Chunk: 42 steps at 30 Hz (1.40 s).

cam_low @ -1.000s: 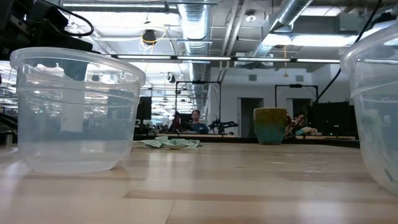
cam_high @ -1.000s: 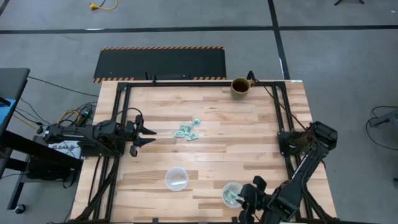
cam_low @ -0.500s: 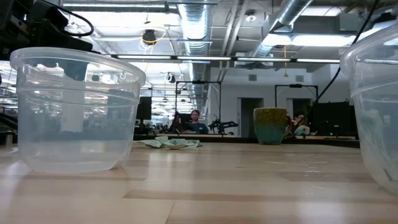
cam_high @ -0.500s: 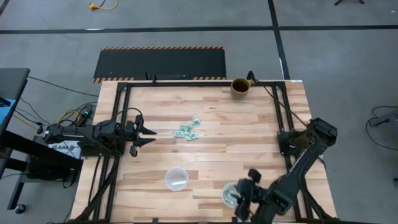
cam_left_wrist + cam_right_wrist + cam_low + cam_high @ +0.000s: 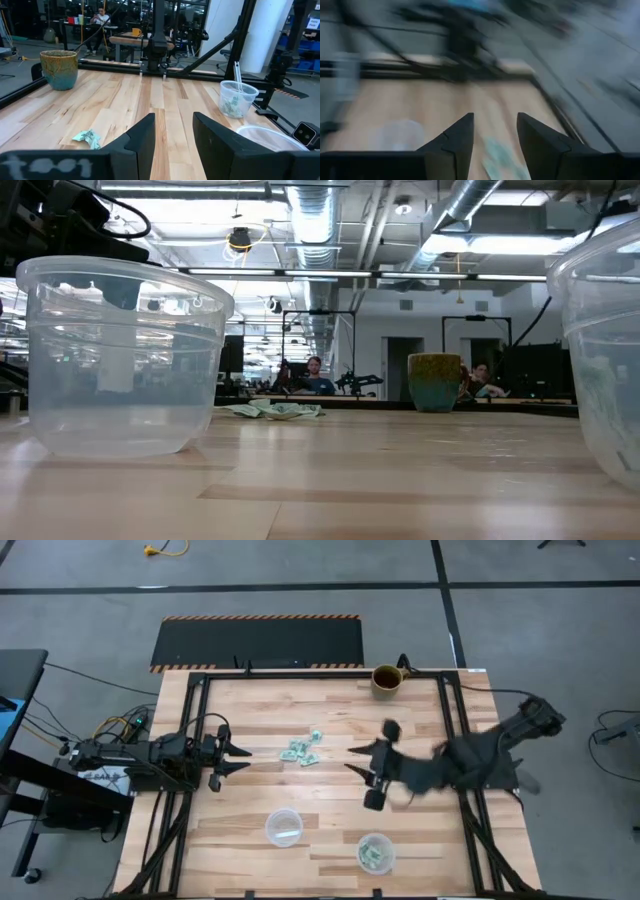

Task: Pick and place items into bin
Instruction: Put the stevia packet into the left transparent bin

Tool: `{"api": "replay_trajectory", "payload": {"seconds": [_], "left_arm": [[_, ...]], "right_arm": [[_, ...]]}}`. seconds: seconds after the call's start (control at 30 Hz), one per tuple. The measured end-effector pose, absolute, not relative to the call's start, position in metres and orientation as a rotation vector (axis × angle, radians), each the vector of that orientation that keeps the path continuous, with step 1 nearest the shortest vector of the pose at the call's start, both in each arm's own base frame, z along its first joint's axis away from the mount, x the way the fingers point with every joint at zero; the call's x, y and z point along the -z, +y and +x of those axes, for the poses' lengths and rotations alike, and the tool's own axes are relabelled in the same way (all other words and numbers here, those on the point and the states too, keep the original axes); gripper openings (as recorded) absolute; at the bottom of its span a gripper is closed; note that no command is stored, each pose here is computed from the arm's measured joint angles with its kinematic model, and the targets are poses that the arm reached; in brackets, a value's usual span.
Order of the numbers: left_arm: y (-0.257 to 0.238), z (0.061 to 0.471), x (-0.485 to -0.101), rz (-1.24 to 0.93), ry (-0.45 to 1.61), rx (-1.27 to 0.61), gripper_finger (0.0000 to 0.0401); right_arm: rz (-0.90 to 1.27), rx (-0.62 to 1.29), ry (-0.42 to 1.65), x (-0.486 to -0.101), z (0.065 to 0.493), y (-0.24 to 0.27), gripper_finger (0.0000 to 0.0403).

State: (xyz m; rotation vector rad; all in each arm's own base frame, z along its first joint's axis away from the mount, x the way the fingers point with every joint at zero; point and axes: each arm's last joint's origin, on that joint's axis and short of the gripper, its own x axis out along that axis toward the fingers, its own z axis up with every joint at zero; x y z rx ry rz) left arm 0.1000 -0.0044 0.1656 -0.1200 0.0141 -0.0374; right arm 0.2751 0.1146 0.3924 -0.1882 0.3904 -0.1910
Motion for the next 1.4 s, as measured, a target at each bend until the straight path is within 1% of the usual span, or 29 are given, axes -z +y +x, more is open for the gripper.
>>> {"api": "replay_trajectory", "payload": {"seconds": [0.03,0.17,0.2,0.27,0.33,0.43,0.5,0.6,0.7,0.77,0.87,0.93,1.03,1.1,1.3,1.4], "left_arm": [[-0.004,0.100,-0.166,-0.120,0.014,0.037,0.0121],[-0.004,0.100,-0.166,-0.120,0.014,0.037,0.0121],[-0.004,0.100,-0.166,-0.120,0.014,0.037,0.0121],[-0.004,0.100,-0.165,-0.120,0.014,0.037,0.0121],[-0.004,0.100,-0.166,-0.120,0.014,0.037,0.0121],[-0.004,0.100,-0.166,-0.120,0.014,0.037,0.0121],[-0.004,0.100,-0.165,-0.120,0.014,0.037,0.0121],[-0.004,0.100,-0.166,-0.120,0.014,0.037,0.0121],[-0.004,0.100,-0.166,-0.120,0.014,0.037,0.0121],[-0.004,0.100,-0.166,-0.120,0.014,0.037,0.0121],[-0.004,0.100,-0.166,-0.120,0.014,0.037,0.0121],[-0.004,0.100,-0.166,-0.120,0.014,0.036,0.0121],[-0.004,0.100,-0.165,-0.120,0.014,0.036,0.0121],[-0.004,0.100,-0.166,-0.120,0.014,0.036,0.0121],[-0.004,0.100,-0.166,-0.120,0.014,0.036,0.0121],[-0.004,0.100,-0.166,-0.120,0.014,0.037,0.0121]], "right_arm": [[-0.214,0.077,0.357,-0.400,0.278,0.105,0.0142],[-0.215,-0.520,0.173,-0.415,0.295,0.066,0.0143],[-0.197,-0.632,0.142,-0.415,0.299,0.056,0.0143],[-0.143,-0.748,0.147,-0.408,0.308,0.031,0.0144],[-0.062,-0.728,0.237,-0.395,0.316,0.004,0.0143],[0.057,-0.610,0.353,-0.377,0.324,-0.034,0.0141],[0.141,-0.539,0.356,-0.375,0.326,-0.052,0.0139],[0.201,-0.485,0.281,-0.387,0.324,-0.066,0.0139],[0.174,-0.459,0.217,-0.406,0.306,-0.071,0.0141],[0.136,-0.433,0.191,-0.420,0.285,-0.072,0.0143],[0.058,-0.317,0.197,-0.434,0.253,-0.068,0.0144],[0.007,-0.234,0.185,-0.432,0.236,-0.063,0.0142],[0.002,-0.183,0.123,-0.409,0.223,-0.057,0.0139],[0.018,-0.157,0.084,-0.383,0.214,-0.057,0.0137],[0.047,0.046,-0.018,-0.302,0.178,-0.066,0.0139],[0.047,0.081,-0.034,-0.268,0.159,-0.068,0.0137]]}}
